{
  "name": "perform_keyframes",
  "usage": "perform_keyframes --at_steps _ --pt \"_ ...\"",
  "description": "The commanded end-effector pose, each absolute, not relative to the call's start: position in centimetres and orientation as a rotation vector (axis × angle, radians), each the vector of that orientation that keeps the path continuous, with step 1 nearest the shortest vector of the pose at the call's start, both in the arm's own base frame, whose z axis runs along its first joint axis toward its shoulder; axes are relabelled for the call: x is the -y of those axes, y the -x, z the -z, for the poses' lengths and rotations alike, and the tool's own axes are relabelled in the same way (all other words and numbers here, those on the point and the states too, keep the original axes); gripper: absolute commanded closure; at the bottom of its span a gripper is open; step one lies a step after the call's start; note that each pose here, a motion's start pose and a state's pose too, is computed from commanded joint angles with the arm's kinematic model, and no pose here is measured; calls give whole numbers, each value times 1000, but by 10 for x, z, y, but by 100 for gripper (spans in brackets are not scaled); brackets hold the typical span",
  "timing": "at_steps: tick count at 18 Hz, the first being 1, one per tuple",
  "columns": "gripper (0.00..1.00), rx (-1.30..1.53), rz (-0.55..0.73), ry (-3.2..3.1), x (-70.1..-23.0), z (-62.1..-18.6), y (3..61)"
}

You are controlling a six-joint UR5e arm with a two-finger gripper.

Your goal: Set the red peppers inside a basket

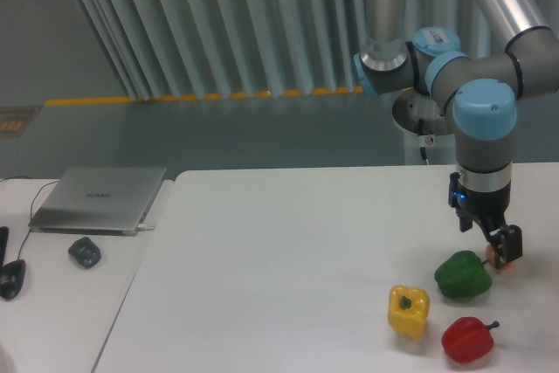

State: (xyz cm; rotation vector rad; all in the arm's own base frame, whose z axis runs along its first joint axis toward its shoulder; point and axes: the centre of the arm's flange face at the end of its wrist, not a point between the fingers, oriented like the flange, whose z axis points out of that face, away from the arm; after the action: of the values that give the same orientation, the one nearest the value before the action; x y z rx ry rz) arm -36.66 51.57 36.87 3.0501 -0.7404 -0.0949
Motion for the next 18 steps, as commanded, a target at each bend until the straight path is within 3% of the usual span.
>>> perform_keyframes --at_steps 6,18 --pt "0 737 61 -3109 -518 -368 366" --pt "0 583 293 -3224 -523 -363 366"
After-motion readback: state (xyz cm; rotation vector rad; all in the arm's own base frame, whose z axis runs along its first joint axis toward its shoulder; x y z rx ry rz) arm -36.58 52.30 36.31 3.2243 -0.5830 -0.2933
